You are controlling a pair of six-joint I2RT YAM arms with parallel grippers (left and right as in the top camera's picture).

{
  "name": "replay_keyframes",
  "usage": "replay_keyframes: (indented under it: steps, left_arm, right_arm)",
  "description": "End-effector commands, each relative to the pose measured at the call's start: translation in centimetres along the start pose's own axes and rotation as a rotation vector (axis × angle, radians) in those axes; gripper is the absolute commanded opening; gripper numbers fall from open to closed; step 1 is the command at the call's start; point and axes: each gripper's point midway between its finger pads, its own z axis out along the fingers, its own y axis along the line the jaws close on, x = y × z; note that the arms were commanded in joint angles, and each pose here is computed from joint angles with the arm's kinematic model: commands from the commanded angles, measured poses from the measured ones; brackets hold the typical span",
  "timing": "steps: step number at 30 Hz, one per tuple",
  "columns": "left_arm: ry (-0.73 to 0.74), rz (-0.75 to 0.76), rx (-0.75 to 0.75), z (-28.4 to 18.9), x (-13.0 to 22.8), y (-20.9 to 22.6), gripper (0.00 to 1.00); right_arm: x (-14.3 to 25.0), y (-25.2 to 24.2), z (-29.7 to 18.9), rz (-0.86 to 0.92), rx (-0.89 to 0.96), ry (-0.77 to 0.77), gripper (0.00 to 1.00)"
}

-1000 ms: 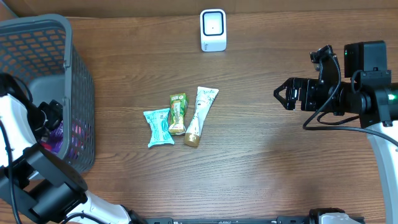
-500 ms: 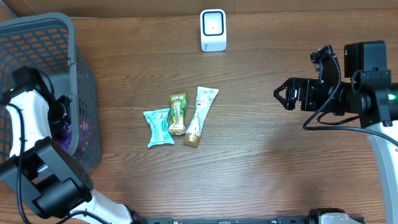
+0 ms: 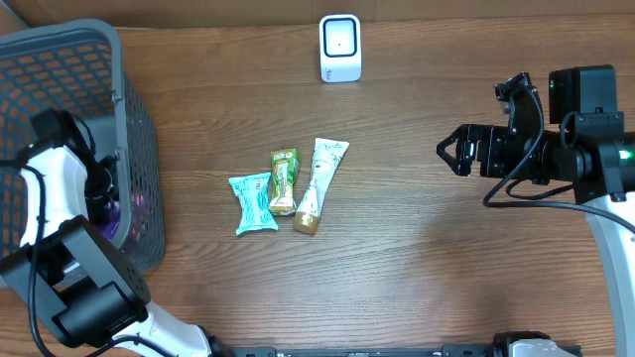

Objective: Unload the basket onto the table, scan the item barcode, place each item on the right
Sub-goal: 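Grasp the purple package in the basket with the left gripper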

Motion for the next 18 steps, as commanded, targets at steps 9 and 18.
replay_keyframes:
  steps: [9, 18]
  left_arm:
    - [0.077, 0.017, -0.009, 2.44, 2.98, 0.24, 0.97]
    - [0.078, 0.022, -0.01, 2.35, 2.95, 0.27, 0.08]
  right_arm:
    - [-0.47, 0.23, -0.31, -0.015, 0.004, -0.021, 1.0]
    - [-0.48, 0.23, -0.31, -0.015, 0.004, -0.022, 1.0]
